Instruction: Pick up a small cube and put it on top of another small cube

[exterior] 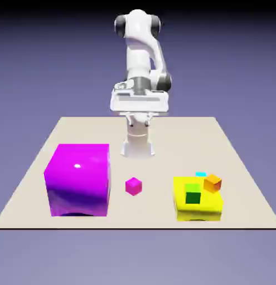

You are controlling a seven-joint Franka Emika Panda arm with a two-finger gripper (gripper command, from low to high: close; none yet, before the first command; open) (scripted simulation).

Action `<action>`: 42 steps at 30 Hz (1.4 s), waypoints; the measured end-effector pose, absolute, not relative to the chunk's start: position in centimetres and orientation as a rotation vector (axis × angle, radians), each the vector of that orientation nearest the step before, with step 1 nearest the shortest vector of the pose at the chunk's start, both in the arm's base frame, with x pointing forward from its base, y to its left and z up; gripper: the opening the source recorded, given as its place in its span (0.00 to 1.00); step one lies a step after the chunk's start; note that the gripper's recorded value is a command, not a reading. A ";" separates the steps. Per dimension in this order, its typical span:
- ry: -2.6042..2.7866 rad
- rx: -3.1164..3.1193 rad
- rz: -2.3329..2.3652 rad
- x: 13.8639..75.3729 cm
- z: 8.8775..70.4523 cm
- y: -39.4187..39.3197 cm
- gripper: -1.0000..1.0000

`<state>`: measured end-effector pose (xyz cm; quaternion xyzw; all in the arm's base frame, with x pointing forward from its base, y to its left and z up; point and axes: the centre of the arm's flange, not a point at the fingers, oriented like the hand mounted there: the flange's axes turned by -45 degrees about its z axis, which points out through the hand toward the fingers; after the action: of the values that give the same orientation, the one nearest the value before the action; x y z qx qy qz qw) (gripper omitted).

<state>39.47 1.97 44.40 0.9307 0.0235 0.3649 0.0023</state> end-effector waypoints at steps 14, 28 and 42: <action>-0.075 3.164 0.258 37.3 26.4 19.4 0.50; -0.179 3.144 -0.257 28.9 16.5 29.2 0.50; -0.178 3.144 -0.256 29.0 17.1 29.1 0.00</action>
<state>28.96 29.13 17.09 0.9951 -0.0565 -0.0810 -0.0088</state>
